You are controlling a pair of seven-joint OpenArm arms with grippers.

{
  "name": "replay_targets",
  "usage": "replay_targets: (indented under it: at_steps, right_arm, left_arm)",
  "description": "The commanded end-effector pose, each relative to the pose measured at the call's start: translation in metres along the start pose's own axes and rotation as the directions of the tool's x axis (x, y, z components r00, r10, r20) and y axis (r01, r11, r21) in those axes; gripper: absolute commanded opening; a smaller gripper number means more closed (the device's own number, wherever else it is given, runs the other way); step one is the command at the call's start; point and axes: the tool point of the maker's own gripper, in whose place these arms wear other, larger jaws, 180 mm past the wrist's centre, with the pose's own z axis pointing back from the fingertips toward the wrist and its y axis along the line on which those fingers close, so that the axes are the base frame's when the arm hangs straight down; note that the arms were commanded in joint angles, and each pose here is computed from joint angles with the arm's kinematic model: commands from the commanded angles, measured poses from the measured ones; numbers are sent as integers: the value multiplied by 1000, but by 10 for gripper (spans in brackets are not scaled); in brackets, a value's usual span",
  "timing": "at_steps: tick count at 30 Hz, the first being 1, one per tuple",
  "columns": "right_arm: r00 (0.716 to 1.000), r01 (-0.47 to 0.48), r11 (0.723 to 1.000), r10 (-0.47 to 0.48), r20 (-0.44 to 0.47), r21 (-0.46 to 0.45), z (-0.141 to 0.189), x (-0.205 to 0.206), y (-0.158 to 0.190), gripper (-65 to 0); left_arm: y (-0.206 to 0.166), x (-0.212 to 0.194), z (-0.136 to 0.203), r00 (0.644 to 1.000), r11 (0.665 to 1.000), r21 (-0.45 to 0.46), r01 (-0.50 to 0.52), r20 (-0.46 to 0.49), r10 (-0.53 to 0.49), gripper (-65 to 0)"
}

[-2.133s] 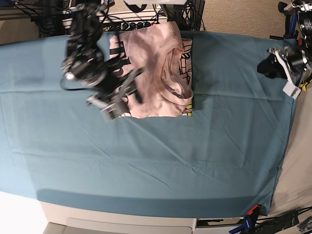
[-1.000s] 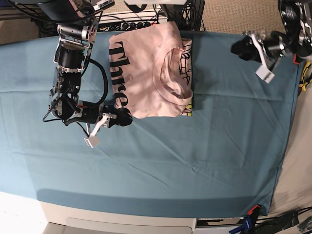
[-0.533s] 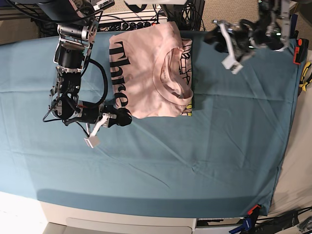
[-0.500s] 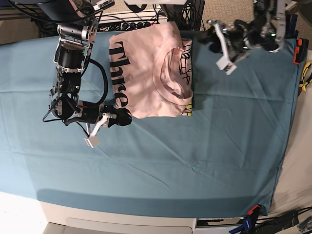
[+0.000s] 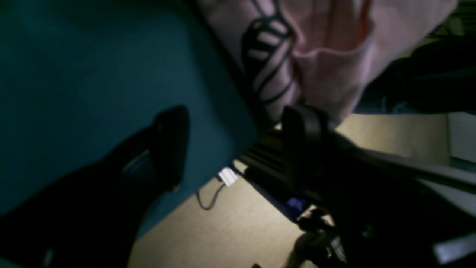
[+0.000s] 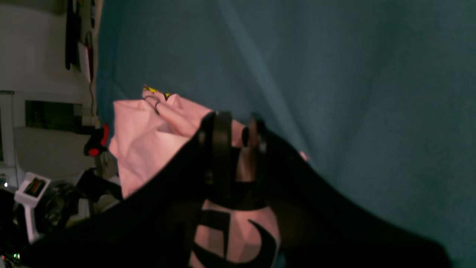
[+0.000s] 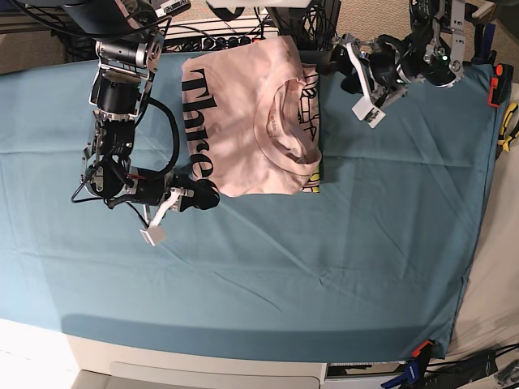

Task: Fold the T-shirt properly
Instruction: 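Grasp the folded shirt's corner with the left gripper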

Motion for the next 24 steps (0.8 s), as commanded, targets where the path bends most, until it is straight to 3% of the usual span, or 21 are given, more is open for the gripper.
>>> replay_targets:
  at_steps: [1,16,21,24]
  right_arm:
    - [998,-31,999,30,53,16,6,21,7,-561]
    - [998,-42,999,41,53,18,6,21,8,-561]
    - [998,-42,999,41,53,18,6,21,8,-561]
    - [998,-43,999,42,53,17,6,21,8,-561]
  left_arm:
    - [-5,11,4,999,1000,-10,18,41,-17,-250]
    - [-31,23,-5,995,996,-92,-12,101,22,-250]
    - [-65,21,-24,997,985,-165,43,74,-31,-250]
    - [-67,24,-30,995,986,-147,80,63,-72,-250]
